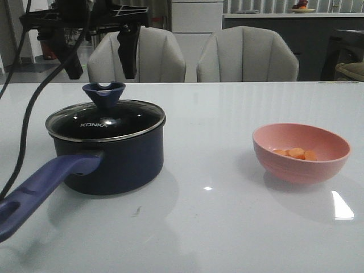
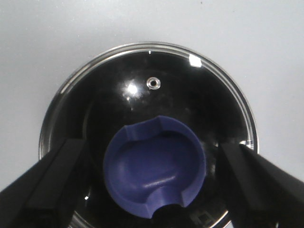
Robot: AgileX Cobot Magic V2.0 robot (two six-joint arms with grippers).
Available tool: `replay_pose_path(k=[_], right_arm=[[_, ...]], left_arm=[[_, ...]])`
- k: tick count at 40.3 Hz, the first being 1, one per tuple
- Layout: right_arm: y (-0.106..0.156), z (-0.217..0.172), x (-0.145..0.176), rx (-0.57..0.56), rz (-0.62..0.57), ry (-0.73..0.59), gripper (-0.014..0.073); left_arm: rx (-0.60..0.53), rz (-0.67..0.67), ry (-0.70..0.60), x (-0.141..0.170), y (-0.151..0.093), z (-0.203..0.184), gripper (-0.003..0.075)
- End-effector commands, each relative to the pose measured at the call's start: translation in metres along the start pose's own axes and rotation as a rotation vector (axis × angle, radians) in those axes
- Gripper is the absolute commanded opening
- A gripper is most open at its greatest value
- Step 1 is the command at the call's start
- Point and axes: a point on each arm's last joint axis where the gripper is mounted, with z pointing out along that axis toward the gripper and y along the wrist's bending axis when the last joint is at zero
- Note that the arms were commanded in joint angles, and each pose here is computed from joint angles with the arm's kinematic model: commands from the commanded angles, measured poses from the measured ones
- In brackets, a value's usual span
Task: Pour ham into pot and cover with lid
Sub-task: 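Lower the left gripper onto the purple lid knob and close it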
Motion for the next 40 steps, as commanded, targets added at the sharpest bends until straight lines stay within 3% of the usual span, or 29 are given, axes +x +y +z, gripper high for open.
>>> replay_pose_path(k=[1,29,40], right_arm=[[0.001,-0.002,-0.01,-0.009,-0.02,-0.106,0.0149],[0.001,-0.002,-0.01,-0.009,-0.02,-0.106,0.0149],[0.001,-0.002,-0.01,-0.009,-0.02,-0.106,0.0149]], left_arm=[[0.026,-0.025,-0.066,-0.006,-0.003,-0.028,0.0575],[0.034,-0.061,-0.001,-0.007,-0.009,0.001,0.0573],[0.036,-0.061,0.0,-0.007,-0.009,0.001,0.0482]])
